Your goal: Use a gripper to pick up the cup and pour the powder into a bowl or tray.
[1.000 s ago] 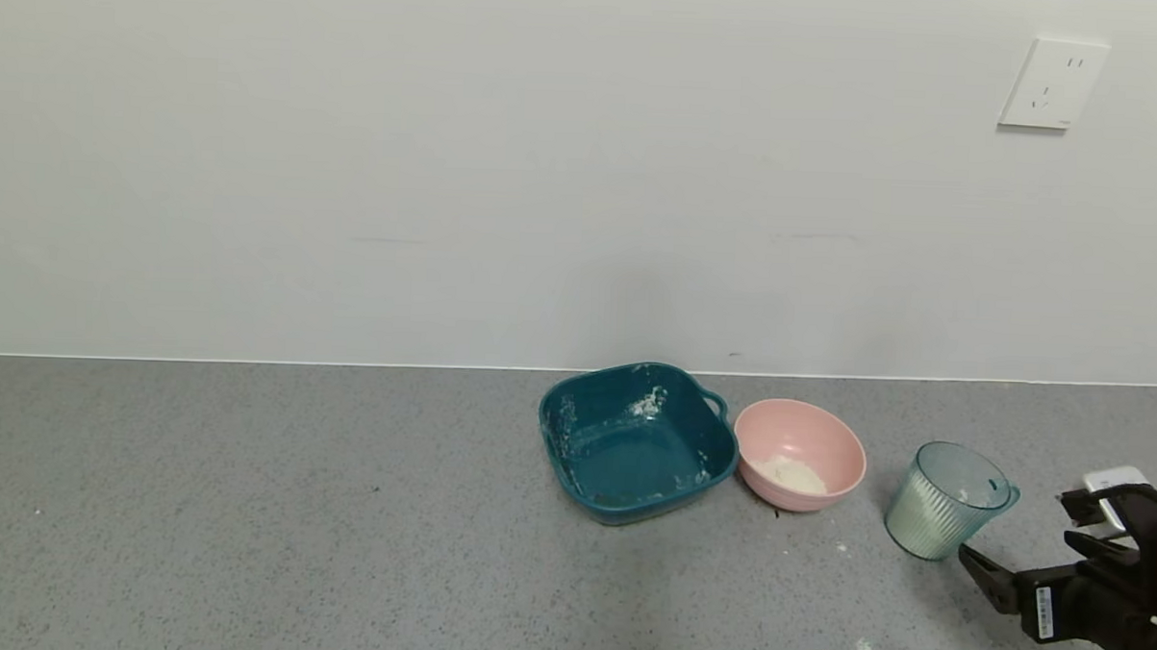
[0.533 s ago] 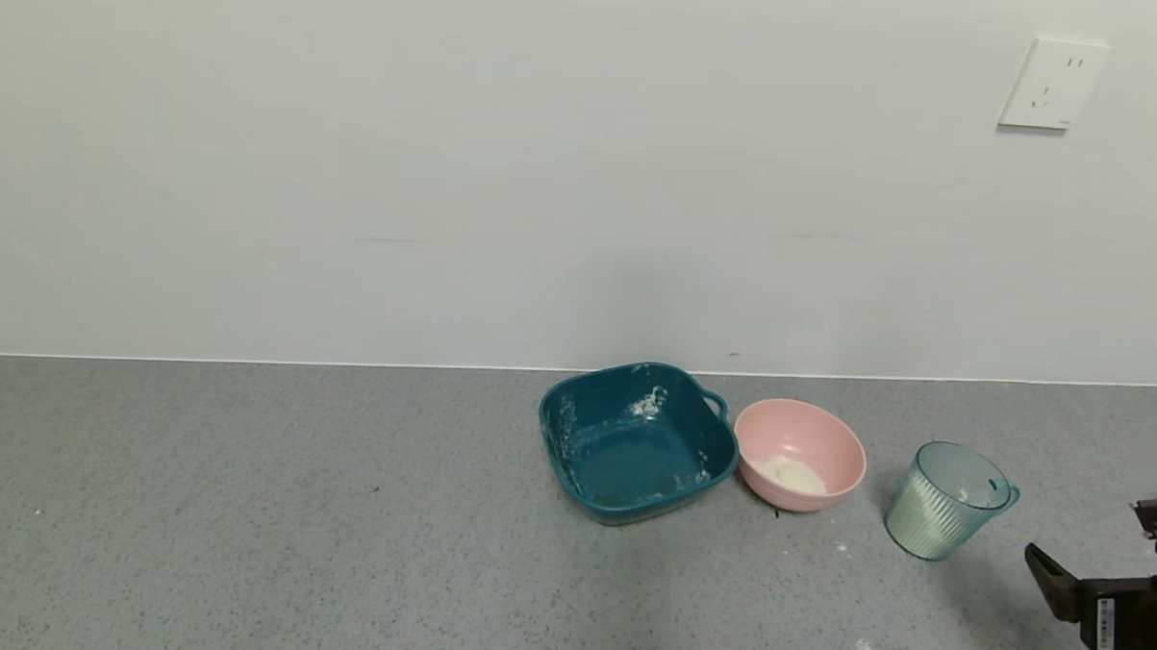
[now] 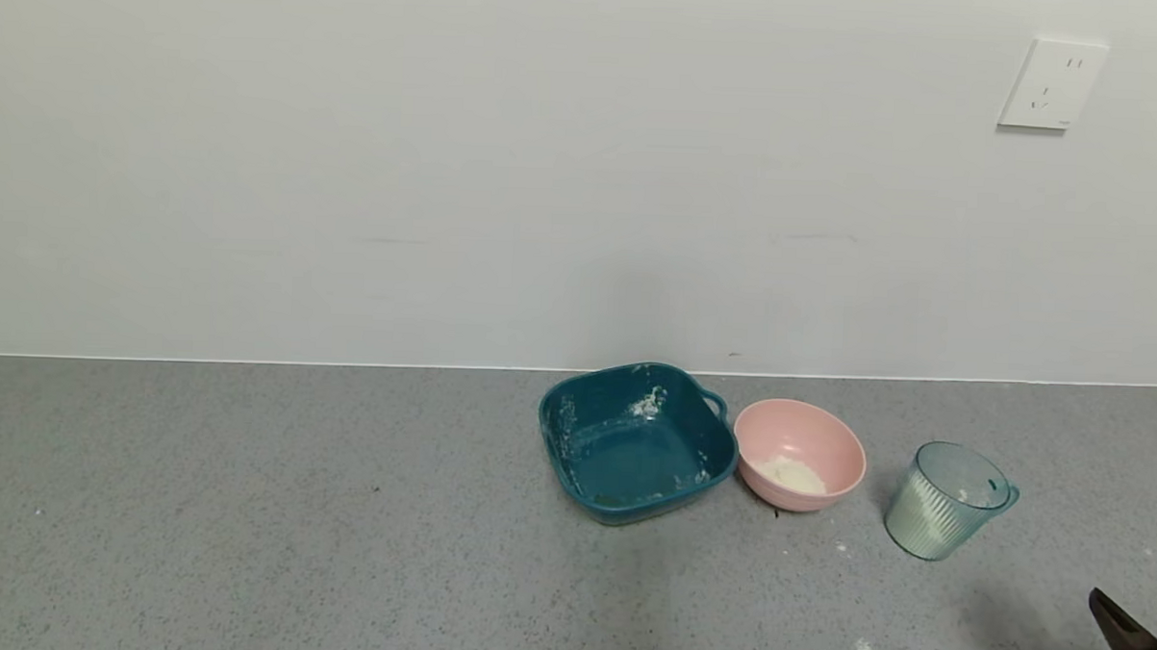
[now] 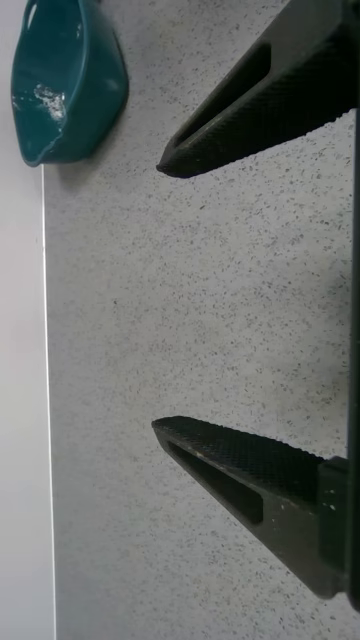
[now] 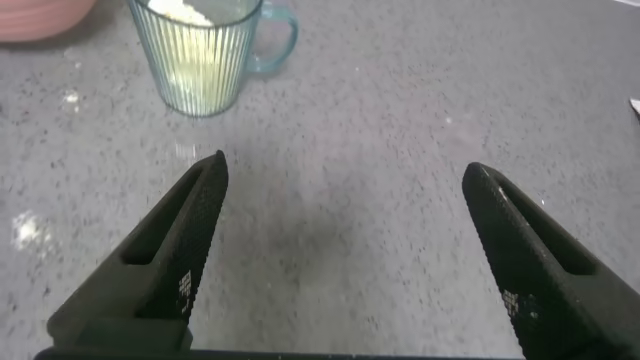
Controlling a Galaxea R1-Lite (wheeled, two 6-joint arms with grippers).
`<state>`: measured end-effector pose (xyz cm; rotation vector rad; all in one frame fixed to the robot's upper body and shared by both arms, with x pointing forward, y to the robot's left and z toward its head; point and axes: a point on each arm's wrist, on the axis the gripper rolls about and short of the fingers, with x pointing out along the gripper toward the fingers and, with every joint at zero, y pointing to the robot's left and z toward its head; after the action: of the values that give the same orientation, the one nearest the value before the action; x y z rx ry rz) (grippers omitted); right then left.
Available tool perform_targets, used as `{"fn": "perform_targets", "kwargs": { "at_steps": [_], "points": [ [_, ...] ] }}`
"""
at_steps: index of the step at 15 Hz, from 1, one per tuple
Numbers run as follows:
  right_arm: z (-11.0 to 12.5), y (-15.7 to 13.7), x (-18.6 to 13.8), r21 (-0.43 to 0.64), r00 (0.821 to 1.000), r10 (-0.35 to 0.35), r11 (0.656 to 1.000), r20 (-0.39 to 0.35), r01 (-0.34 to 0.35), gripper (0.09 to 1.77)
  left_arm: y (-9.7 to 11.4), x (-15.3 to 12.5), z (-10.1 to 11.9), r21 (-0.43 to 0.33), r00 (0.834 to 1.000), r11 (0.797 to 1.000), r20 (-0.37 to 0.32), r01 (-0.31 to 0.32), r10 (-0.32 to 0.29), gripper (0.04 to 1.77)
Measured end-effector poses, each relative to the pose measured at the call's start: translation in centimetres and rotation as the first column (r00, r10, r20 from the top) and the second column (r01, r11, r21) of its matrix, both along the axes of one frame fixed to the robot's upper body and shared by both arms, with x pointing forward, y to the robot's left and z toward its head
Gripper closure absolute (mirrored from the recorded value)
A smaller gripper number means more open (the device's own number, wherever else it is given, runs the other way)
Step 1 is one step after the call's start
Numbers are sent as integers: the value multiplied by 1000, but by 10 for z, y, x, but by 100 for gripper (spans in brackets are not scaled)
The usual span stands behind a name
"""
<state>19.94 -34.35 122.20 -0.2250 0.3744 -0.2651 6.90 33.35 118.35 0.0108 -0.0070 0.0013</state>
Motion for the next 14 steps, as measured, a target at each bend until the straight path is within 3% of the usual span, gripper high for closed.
{"fn": "perform_targets", "kwargs": {
  "at_steps": [5,10,14],
  "points": [
    [12,1,-47,9,999,28,1000,-40,-28,16,0,0,0,0,1000,1000,0,0,0,9],
    [24,2,-86,21,991,85,996,101,-88,16,0,0,0,0,1000,1000,0,0,0,9],
    [15,4,-112,28,967,153,986,202,-162,16,0,0,0,0,1000,1000,0,0,0,9]
  ]
}}
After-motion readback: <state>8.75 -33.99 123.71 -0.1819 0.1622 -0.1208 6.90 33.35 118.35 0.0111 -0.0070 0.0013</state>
